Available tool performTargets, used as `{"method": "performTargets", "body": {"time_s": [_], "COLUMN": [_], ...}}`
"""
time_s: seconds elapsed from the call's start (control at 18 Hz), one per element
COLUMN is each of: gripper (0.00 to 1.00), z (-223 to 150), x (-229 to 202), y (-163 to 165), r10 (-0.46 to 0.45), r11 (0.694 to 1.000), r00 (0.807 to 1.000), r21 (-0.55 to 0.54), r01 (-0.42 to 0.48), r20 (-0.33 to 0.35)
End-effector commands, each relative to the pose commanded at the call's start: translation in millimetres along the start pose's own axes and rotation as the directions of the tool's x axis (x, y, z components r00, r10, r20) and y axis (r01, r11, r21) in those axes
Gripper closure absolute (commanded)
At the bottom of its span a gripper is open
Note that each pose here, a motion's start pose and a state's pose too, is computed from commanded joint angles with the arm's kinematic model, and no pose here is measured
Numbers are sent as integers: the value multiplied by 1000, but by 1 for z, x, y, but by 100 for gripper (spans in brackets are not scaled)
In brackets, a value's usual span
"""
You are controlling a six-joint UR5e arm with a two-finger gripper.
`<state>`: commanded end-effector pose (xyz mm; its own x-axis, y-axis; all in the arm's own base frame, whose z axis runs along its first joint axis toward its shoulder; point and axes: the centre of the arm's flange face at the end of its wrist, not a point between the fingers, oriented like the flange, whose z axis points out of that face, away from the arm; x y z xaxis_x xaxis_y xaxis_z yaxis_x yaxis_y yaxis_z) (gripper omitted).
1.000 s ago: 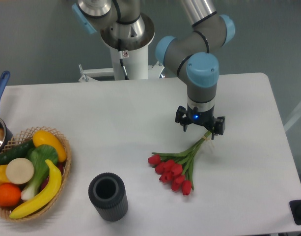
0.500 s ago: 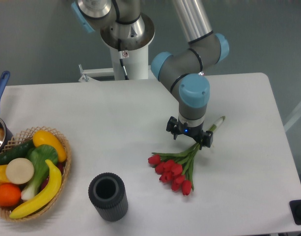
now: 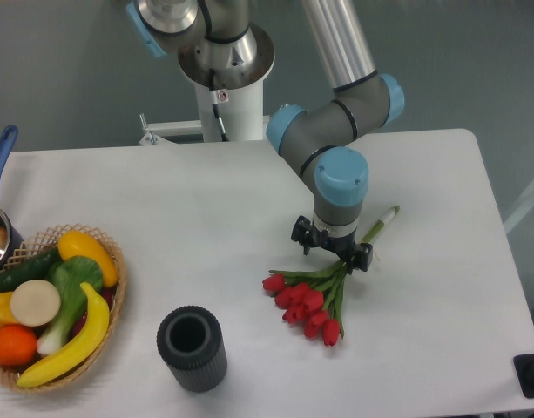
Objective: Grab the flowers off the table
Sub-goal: 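Lower the open gripper down onto the tulip stems, then close the gripper around the tulip stems, then lift the gripped tulip bunch up off the table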
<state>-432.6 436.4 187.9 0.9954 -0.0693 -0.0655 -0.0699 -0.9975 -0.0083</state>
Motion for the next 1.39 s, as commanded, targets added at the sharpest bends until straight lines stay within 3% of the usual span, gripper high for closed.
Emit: {"method": "performTargets", "body": {"time_s": [0.06,0.17,0.28,0.33,0.56,0.89,1.06,1.17,1.39], "gripper": [23,34,55,60,99,100,100,99,97], "z": [1,0,8,9,-11,-44,-74,-89,-131], "x": [-1,-1,3,5,4,-6,-30,-49,-78], "y": [-1,-2,-5,-4,-3,10,37,55,45], "r10": [15,24,15,14,15,6,-35,-58,-58], "r11": [1000,1000,1000,1000,1000,999,999,998,998], "r00": [1000,1000,1000,1000,1000,993,988,987,987], "r21": [0,2,-4,-6,6,-46,-21,8,45], "r01": [-15,-24,-15,-14,-15,-1,38,58,51], "r20": [5,13,1,-3,26,117,150,148,150]}}
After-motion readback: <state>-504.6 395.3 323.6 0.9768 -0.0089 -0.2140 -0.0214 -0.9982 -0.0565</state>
